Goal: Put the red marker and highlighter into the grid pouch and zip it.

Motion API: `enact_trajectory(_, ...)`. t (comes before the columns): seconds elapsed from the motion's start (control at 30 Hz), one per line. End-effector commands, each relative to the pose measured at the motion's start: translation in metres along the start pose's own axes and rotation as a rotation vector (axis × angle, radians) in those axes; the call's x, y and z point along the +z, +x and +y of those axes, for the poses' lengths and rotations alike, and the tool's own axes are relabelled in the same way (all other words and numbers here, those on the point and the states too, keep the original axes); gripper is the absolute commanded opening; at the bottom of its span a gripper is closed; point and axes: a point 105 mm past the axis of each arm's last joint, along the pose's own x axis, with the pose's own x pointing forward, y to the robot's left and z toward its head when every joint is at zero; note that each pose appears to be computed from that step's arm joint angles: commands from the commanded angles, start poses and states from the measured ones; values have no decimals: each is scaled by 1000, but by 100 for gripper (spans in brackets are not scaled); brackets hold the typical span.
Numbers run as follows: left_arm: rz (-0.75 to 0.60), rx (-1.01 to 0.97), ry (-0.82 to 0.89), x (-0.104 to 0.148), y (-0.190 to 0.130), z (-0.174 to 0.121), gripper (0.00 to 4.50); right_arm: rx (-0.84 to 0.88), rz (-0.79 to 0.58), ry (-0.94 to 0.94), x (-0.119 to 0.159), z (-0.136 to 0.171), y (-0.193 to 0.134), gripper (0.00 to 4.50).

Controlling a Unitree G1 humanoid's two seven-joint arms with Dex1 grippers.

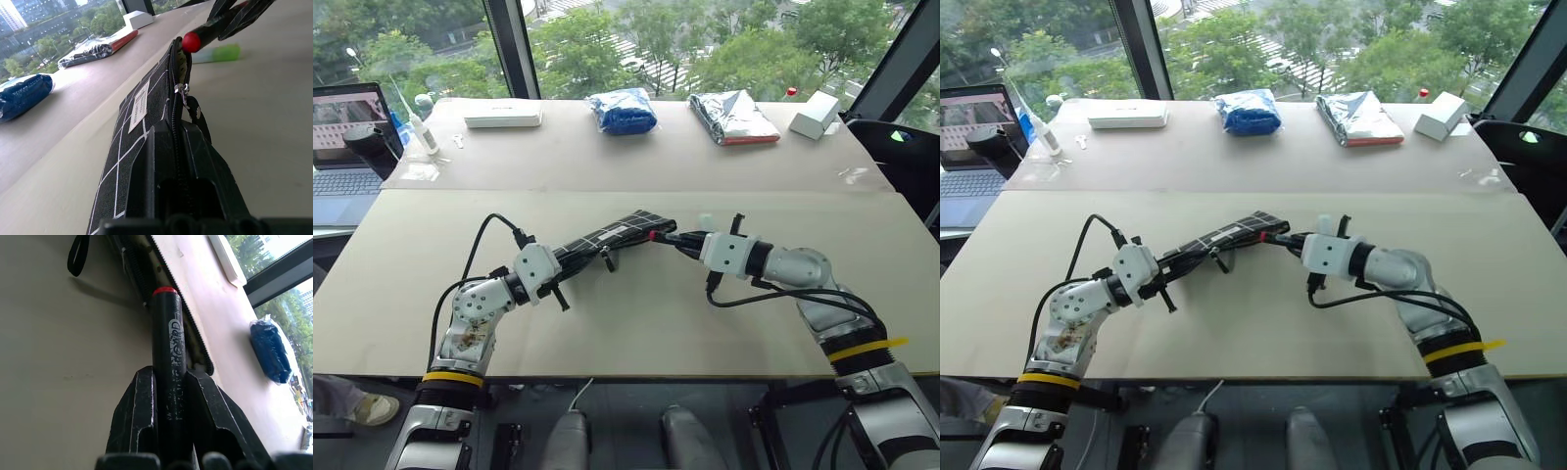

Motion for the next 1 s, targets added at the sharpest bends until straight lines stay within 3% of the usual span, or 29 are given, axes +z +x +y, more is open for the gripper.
enact_trajectory(0.03,-42,-10,25,12,1,0,0,-37,-38,-76,11,-16,1,49)
enact_trajectory(0.3,-41,-62,36,12,3,-9,0,24,-49,-176,16,-8,15,49)
enact_trajectory(0.7,-59,-77,38,19,7,-7,0,116,-193,-366,52,10,64,49)
enact_trajectory(1.0,-61,-64,38,21,6,-4,0,136,-275,-365,66,15,80,49)
